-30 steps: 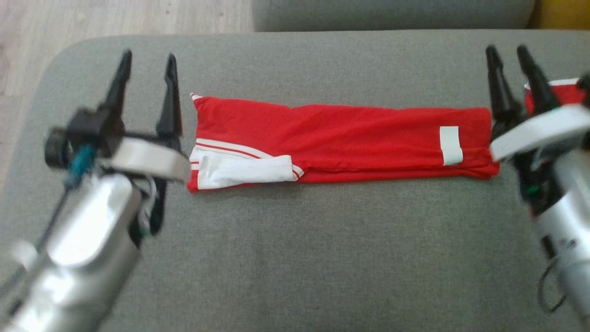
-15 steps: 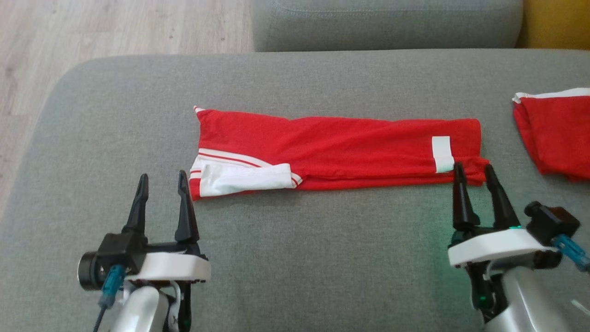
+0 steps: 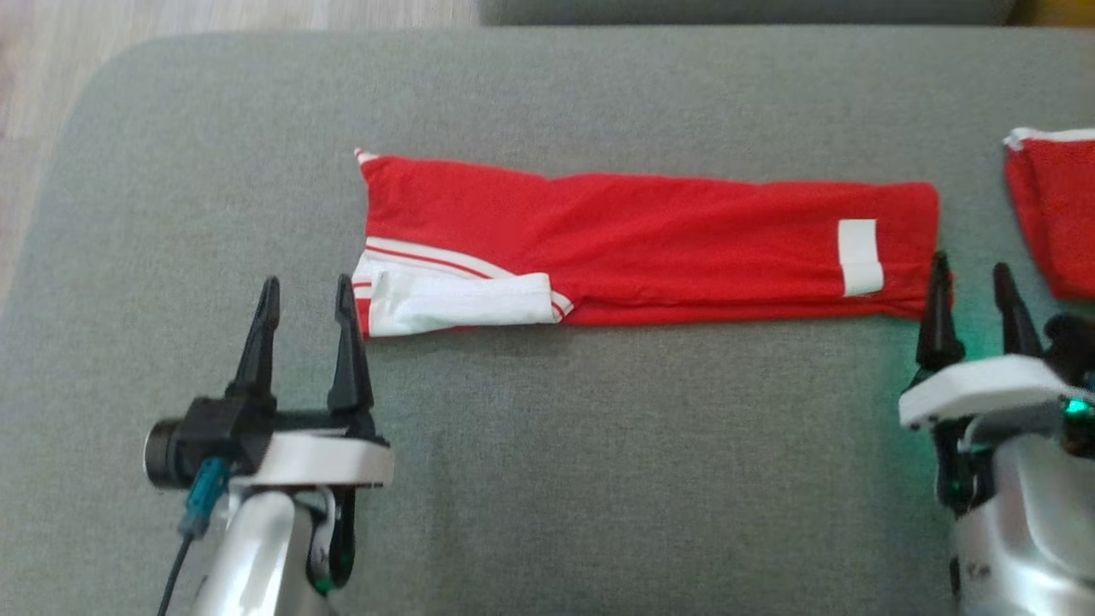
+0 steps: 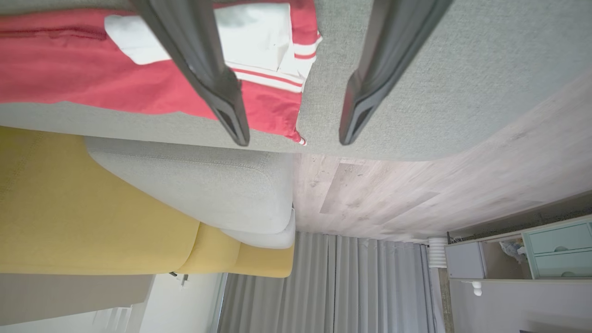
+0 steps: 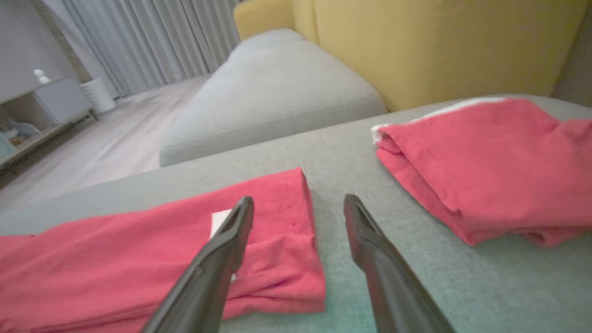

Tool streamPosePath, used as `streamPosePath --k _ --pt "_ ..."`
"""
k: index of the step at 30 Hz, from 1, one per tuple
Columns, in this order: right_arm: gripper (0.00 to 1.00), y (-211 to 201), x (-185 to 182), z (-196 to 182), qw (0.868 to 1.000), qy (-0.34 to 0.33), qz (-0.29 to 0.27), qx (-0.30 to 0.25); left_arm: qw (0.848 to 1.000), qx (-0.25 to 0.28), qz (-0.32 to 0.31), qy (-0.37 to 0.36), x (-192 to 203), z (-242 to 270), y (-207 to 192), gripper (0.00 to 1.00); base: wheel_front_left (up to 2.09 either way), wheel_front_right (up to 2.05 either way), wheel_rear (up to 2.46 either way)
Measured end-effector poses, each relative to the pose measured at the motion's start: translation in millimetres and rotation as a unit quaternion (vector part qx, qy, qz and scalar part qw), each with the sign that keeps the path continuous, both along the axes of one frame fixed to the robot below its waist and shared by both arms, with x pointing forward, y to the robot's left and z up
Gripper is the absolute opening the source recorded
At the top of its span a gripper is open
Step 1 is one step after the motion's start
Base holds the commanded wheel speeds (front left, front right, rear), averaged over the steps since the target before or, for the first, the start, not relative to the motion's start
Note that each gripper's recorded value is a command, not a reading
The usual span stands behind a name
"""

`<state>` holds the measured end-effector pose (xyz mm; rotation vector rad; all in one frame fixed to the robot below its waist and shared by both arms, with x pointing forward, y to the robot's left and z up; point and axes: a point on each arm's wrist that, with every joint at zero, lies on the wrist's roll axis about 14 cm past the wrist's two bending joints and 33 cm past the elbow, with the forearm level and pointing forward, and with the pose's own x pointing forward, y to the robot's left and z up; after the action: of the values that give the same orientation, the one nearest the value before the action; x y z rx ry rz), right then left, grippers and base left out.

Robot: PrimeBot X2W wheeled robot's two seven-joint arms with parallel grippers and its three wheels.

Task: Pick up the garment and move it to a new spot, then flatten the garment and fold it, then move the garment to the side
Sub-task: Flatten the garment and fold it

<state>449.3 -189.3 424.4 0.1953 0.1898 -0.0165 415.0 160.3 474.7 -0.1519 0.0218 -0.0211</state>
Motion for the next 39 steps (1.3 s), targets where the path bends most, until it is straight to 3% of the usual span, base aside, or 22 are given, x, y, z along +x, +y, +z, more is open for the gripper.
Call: streamPosePath --k 7,10,11,12,13,20,31,39 --pt "1.00 3 9 -57 0.994 0.108 -0.006 0.015 1.000 0.000 -0.004 0.028 8 -21 2 1.00 0.00 0.00 0.00" --pt "1.00 8 13 -64 0.992 0.121 -0.005 0.027 0.999 0.004 -0.002 0.036 7 -26 5 1.00 0.00 0.00 0.00" --pt "0.83 10 15 -65 0.992 0.124 -0.004 0.028 0.999 0.004 -0.001 0.037 7 -27 5 1.00 0.00 0.00 0.00" --pt "0.17 11 18 -64 0.992 0.125 -0.003 0.029 0.999 0.004 0.000 0.038 7 -28 6 1.00 0.00 0.00 0.00" --pt "0.00 12 20 -64 0.992 0.124 -0.002 0.030 0.999 0.004 0.001 0.037 7 -27 6 1.00 0.00 0.00 0.00" --pt "0.00 1 14 -56 0.994 0.108 -0.023 0.020 1.000 0.002 -0.008 0.024 9 -18 -1 1.00 0.00 0.00 0.00" --pt "0.00 -91 8 -15 0.991 0.070 -0.109 -0.043 1.000 -0.001 -0.019 0.004 6 -2 -9 1.00 0.00 0.00 0.00" --pt "0.00 -72 23 19 0.995 0.026 -0.086 -0.034 1.000 -0.003 -0.017 -0.011 0 10 -6 1.00 0.00 0.00 0.00"
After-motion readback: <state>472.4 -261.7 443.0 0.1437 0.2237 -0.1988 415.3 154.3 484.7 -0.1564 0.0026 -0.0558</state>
